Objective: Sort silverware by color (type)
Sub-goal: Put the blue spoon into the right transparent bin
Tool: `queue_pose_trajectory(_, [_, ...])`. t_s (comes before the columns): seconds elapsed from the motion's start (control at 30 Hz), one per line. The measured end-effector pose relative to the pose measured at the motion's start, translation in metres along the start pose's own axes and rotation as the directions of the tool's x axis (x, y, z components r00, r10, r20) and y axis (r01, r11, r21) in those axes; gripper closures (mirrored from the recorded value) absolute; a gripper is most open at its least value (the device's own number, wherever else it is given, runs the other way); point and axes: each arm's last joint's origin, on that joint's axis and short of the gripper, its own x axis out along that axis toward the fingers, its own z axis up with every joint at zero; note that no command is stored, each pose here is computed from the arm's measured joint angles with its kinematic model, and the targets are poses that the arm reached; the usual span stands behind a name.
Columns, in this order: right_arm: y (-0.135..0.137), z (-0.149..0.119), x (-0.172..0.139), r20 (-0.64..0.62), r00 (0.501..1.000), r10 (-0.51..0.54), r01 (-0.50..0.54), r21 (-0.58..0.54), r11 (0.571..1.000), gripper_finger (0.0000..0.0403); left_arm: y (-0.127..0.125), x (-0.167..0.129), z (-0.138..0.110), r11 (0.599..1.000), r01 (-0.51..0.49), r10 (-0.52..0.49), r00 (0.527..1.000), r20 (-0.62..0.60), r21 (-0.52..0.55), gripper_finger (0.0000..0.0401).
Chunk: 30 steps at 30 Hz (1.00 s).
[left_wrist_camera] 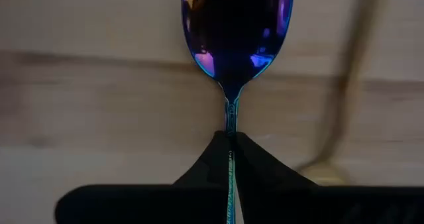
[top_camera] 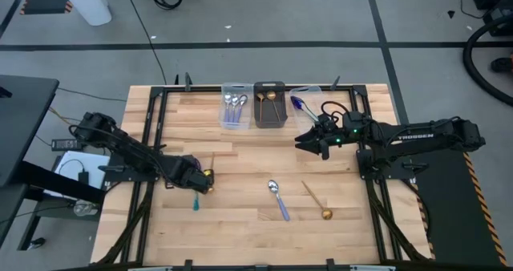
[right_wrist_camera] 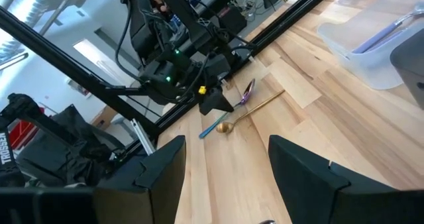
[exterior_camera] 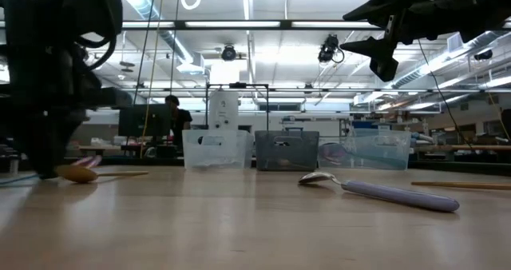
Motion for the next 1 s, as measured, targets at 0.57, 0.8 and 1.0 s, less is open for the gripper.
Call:
queue_pose_trajectory(0.57, [-0.0001,-0.0003,0.0,-0.004,1.0,0.0,0.0,-0.007,1.0,0.0178,-0.0029,-0.0007,0.0011,0.999,0.044,-0.045,0.998,0.032,0.021,0.0388])
queue_pose_trajectory(0.8, [-0.0003,-0.0002,0.0,0.0,1.0,-0.006,0.006,-0.018,1.0,0.0178,-0.003,-0.0016,0.0014,0.998,0.054,-0.055,0.998,0.042,0.024,0.0388])
queue_pose_trajectory(1.0, [-0.0003,-0.0002,0.0,0.0,1.0,-0.006,0.006,-0.018,1.0,0.0178,-0.0071,-0.0065,0.0012,0.994,0.085,-0.089,0.994,0.066,0.066,0.0388])
